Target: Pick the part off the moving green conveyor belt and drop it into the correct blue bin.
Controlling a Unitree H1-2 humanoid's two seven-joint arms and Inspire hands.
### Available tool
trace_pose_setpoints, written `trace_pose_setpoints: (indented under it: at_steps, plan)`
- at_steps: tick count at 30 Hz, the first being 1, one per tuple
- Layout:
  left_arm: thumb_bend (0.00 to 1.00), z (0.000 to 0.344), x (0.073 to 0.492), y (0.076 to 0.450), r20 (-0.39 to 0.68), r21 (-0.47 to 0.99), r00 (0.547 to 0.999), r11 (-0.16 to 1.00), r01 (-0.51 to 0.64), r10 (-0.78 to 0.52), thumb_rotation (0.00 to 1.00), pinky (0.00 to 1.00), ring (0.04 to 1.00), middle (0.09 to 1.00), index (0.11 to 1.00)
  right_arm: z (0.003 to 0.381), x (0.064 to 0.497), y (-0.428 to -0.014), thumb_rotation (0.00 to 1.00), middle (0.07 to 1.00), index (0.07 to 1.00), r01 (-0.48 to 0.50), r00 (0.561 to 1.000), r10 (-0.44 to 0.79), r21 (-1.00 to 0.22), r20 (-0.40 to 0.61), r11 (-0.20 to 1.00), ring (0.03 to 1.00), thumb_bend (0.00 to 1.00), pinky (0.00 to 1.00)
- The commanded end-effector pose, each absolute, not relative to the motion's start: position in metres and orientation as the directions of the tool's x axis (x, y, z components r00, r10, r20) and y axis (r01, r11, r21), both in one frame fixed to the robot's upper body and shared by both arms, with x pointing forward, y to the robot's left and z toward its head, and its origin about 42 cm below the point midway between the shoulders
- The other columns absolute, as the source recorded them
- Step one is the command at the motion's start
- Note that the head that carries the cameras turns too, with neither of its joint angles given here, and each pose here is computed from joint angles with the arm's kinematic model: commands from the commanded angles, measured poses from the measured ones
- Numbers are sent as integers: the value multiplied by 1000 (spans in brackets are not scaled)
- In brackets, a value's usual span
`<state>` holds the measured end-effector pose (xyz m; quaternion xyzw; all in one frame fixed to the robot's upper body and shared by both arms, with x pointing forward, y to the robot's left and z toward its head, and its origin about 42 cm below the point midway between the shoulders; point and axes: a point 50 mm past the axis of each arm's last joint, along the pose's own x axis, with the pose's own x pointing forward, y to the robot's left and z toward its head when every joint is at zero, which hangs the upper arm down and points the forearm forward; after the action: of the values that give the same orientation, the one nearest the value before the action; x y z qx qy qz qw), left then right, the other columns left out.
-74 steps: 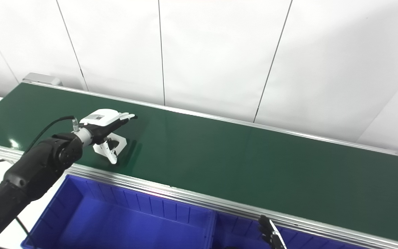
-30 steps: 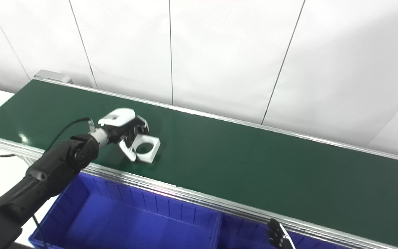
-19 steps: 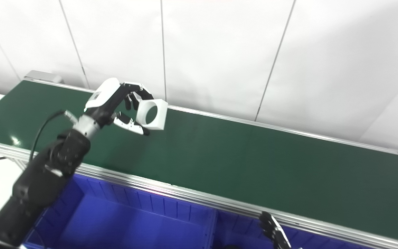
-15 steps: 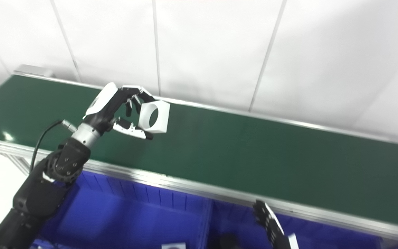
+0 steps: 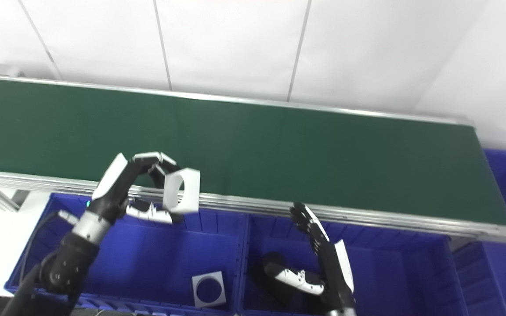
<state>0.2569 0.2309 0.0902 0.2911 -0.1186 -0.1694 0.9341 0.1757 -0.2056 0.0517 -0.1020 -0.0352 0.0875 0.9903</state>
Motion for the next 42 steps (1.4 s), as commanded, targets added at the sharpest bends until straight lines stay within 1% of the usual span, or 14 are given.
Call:
trace_pose_setpoints:
  at_steps: [1,4,7,10,15,16,17,19,20,21,23,26,33,42]
  plan:
    - [497,99,258,230,176,601,893,763,236,-415,0,399,432,511,493,61,179,-201,452,872,897,-150,982,170,-205,81,967,857,948,854]
    - [497,90,246,231,104,633,889,719,286,-445,0,426,434,513,490,63,178,-199,446,872,896,-150,982,169,-197,83,969,860,950,857]
    - [496,80,239,231,22,658,882,671,342,-471,0,304,442,449,512,65,177,-199,440,873,897,-150,983,168,-199,78,968,865,944,859]
    - [494,71,234,228,-93,657,855,614,437,-510,0,366,409,500,515,67,176,-200,436,873,895,-147,983,166,-202,77,968,861,940,856]
    - [492,60,234,224,-234,672,824,527,521,-516,0,321,385,471,535,68,174,-201,439,873,898,-148,984,164,-198,67,969,861,940,857]
    - [492,59,235,223,-261,684,818,501,531,-512,0,392,400,468,547,69,174,-201,434,872,899,-149,984,164,-198,66,969,863,936,860]
    - [502,58,236,222,-280,696,814,476,537,-509,0,483,520,483,523,68,174,-201,429,873,899,-150,984,166,-195,67,969,865,934,858]
    - [501,56,238,220,-312,716,810,437,544,-497,33,629,679,694,502,68,175,-201,424,876,900,-153,984,168,-190,66,970,865,932,861]
    - [518,55,239,218,-330,717,808,427,551,-488,28,660,713,735,558,68,175,-201,424,876,900,-153,984,168,-192,64,969,865,934,861]
    - [570,55,239,217,-350,714,807,422,559,-477,9,693,764,796,729,68,175,-201,428,874,900,-152,984,168,-197,64,968,862,935,855]
    - [586,56,240,215,-389,704,801,414,577,-455,3,704,782,818,784,67,175,-201,429,873,899,-152,984,168,-200,63,968,861,934,852]
    - [700,59,241,213,-442,688,785,398,607,-434,257,852,910,935,929,67,176,-201,415,877,900,-154,984,169,-199,63,968,865,935,860]
    - [939,71,237,214,-328,587,820,579,566,-469,535,872,975,1000,1000,65,176,-200,412,871,897,-153,984,169,-205,63,967,858,930,850]
    - [912,76,210,204,-81,229,867,838,496,-491,423,928,938,933,933,65,174,-202,425,887,906,-162,983,176,-208,49,965,872,931,857]
